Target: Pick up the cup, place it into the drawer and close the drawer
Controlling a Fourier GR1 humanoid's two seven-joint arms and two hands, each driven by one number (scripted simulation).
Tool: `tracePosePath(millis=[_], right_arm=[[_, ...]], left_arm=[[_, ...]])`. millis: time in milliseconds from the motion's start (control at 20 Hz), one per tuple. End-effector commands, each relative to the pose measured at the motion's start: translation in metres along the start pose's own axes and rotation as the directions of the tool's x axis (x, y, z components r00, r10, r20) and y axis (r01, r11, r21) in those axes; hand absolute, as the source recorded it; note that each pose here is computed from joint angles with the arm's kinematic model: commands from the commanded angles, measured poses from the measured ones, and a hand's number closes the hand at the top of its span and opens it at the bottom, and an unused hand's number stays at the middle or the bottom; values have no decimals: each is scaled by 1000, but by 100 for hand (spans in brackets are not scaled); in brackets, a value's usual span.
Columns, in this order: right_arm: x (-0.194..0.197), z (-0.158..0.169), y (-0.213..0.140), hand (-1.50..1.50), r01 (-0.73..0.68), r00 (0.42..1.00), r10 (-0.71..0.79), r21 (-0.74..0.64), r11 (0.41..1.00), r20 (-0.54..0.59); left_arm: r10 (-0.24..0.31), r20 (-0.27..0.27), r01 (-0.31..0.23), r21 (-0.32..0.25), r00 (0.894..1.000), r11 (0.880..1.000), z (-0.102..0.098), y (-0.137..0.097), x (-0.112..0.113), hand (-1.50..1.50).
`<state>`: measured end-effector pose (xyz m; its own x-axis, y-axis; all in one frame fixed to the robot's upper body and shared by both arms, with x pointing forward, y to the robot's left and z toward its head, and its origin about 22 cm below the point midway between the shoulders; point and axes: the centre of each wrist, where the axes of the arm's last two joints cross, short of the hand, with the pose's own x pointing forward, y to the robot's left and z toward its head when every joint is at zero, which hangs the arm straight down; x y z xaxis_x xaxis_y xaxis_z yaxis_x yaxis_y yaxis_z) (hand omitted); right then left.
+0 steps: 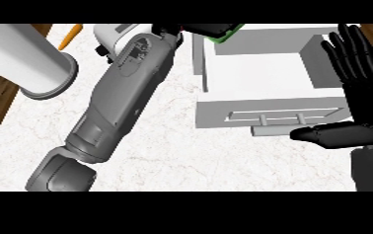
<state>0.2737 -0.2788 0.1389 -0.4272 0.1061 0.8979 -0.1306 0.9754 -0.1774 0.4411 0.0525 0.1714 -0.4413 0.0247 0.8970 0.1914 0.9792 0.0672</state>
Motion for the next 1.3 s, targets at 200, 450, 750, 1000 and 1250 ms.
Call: tracePosePath(millis=[200, 450, 750, 1000, 1250], right_arm=[[8, -16, 4, -150, 26, 999, -27, 36, 999, 29], [6, -17, 10, -150, 18, 999, -21, 81, 997, 38], [8, -28, 18, -150, 34, 997, -42, 118, 992, 66], [17, -37, 32, -150, 62, 992, -84, 216, 974, 92], [18, -43, 60, 150, 156, 973, -215, 448, 880, 83]], left_arm=[[-142, -166, 145, 8, 976, 989, -9, -20, -7, 150], [-214, -262, 187, -124, 941, 974, 0, -18, -24, 150], [-243, -300, 198, -176, 922, 964, 21, -12, -51, 150], [-155, -263, 131, -110, 952, 985, 21, -13, -49, -150], [17, -199, -32, -70, 980, 997, 20, -17, -41, -150]])
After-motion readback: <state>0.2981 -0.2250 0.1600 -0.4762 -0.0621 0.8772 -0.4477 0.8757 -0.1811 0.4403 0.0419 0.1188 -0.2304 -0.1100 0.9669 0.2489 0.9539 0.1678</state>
